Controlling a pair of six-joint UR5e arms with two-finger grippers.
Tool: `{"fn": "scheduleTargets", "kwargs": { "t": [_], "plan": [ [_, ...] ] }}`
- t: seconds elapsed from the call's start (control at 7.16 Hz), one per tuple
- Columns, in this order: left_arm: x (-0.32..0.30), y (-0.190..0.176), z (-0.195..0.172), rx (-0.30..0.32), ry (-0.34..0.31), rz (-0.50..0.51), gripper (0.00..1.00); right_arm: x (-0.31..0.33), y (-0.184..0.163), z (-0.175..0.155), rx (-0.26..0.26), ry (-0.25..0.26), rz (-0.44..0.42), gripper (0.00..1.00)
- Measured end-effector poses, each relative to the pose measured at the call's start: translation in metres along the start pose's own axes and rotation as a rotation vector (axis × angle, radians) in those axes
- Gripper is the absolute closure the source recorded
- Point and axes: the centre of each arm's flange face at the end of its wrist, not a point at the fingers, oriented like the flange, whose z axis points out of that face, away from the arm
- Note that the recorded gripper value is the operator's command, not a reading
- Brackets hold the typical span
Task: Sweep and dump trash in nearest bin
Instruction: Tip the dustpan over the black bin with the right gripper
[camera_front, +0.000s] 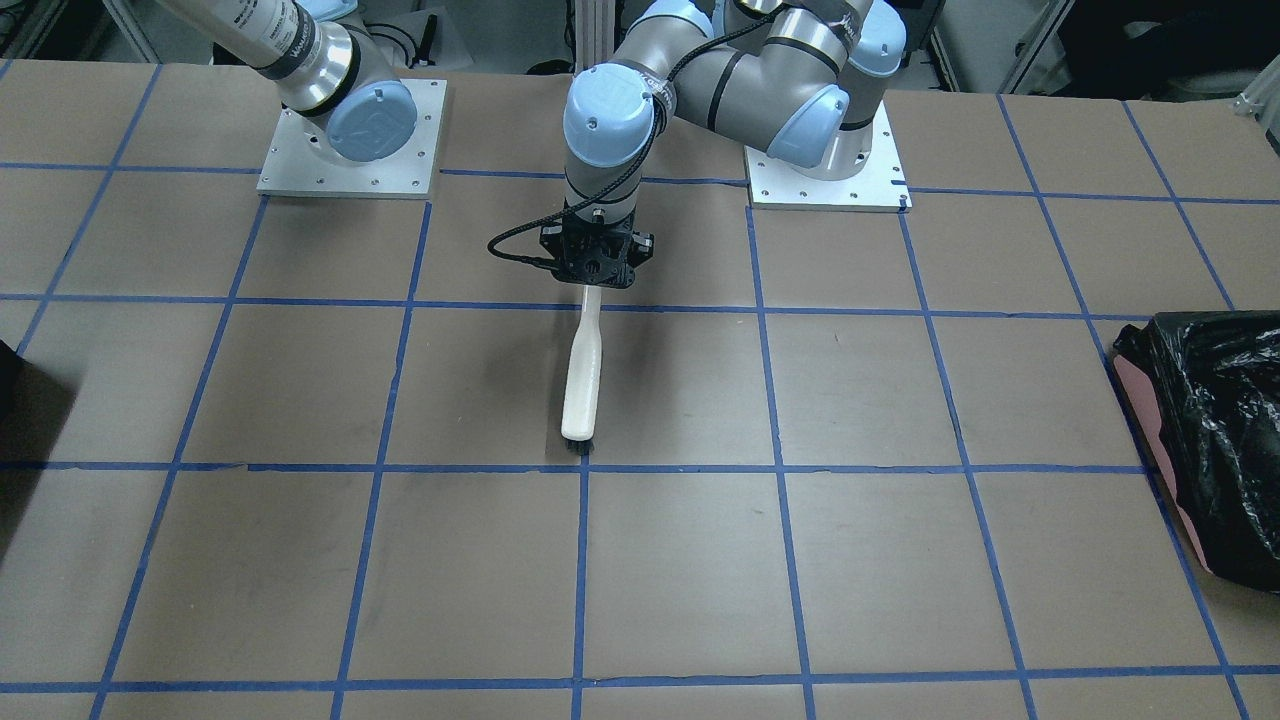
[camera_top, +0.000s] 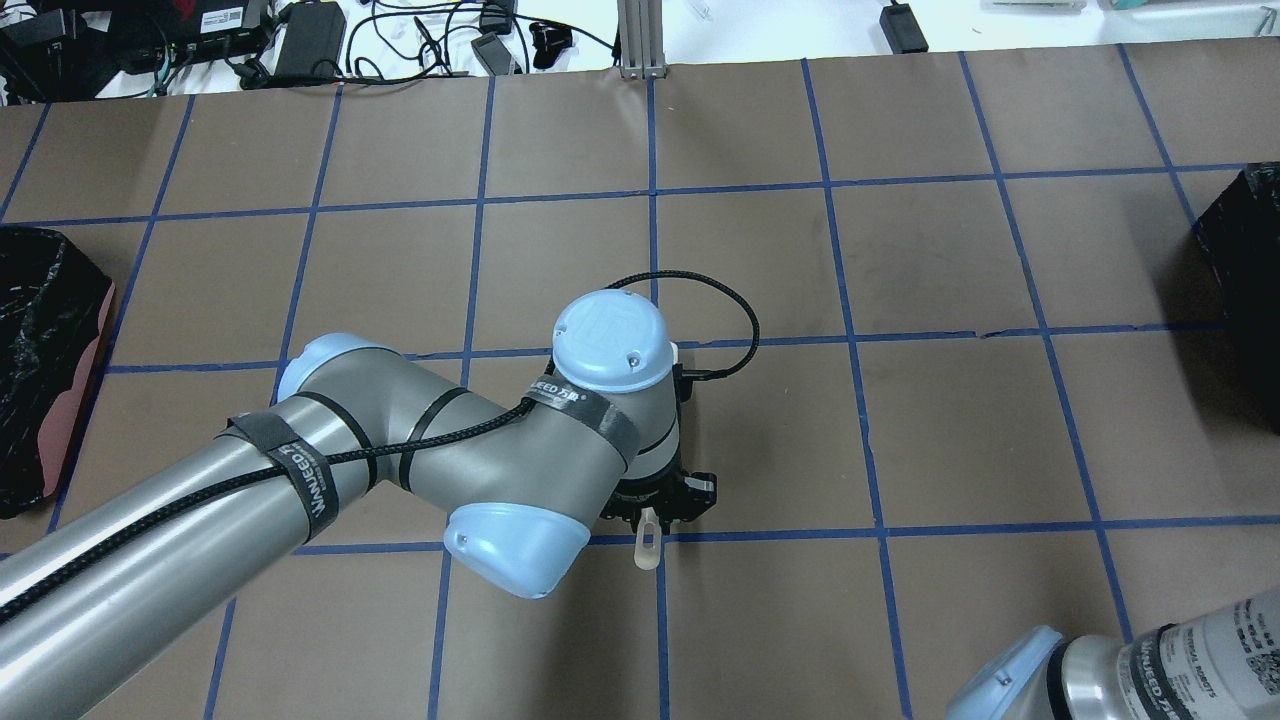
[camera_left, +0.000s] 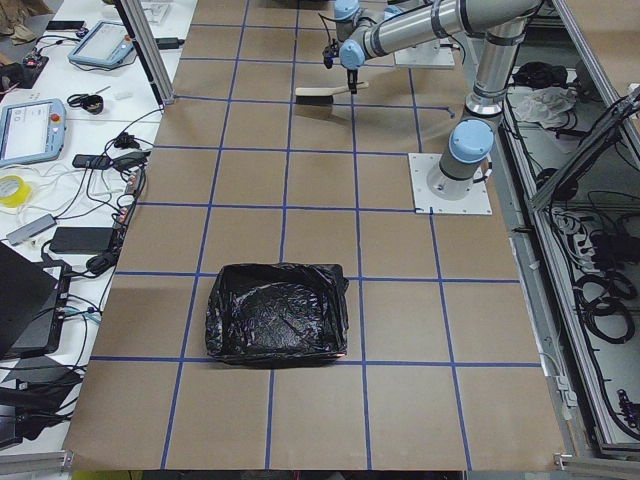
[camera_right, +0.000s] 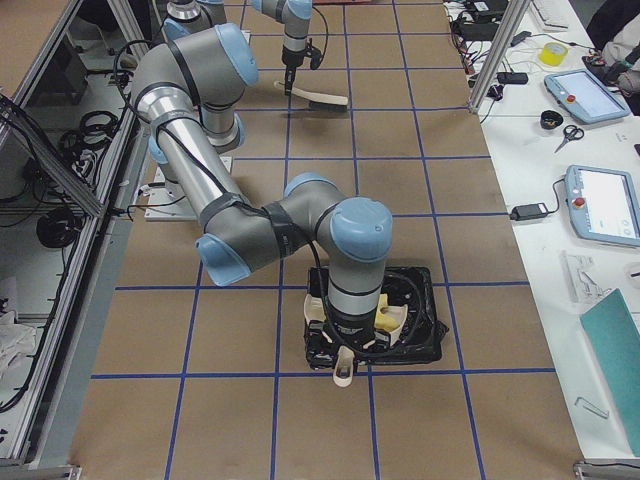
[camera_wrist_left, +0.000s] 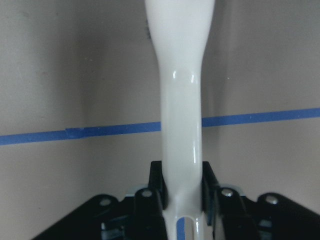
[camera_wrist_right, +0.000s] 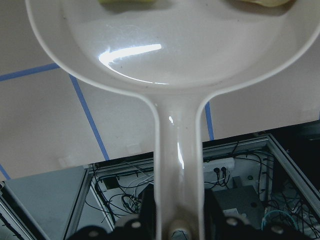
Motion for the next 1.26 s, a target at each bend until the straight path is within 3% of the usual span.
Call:
{"fn": "scheduleTargets", "kwargs": {
  "t": [0.28, 0.42, 0.56, 0.98, 1.12, 1.26],
  "plan": [
    [0.0, 0.001, -0.004, 0.007, 0.003, 0.005, 0.67, 0.014, -0.015, -0.008, -0.049, 0.005, -0.012, 1.0],
    [0.0, 0.001, -0.002, 0.005, 0.0, 0.006, 0.55, 0.022, -0.022, -0.015, -0.096, 0.006, -0.01, 1.0],
    [-0.001, 0.001, -0.001, 0.002, -0.003, 0.005, 0.49, 0.028, -0.028, -0.024, -0.152, 0.007, 0.001, 1.0],
    [-0.002, -0.001, 0.005, -0.009, -0.009, 0.002, 0.43, 0.04, -0.043, -0.042, -0.242, 0.025, 0.022, 1.0],
    [-0.002, -0.001, 0.004, -0.009, -0.011, 0.006, 0.33, 0.045, -0.054, -0.047, -0.274, 0.029, 0.025, 1.0],
    [-0.003, -0.002, 0.001, -0.001, -0.009, 0.009, 0.04, 0.044, -0.063, -0.05, -0.297, 0.036, 0.03, 1.0]
  ]
}}
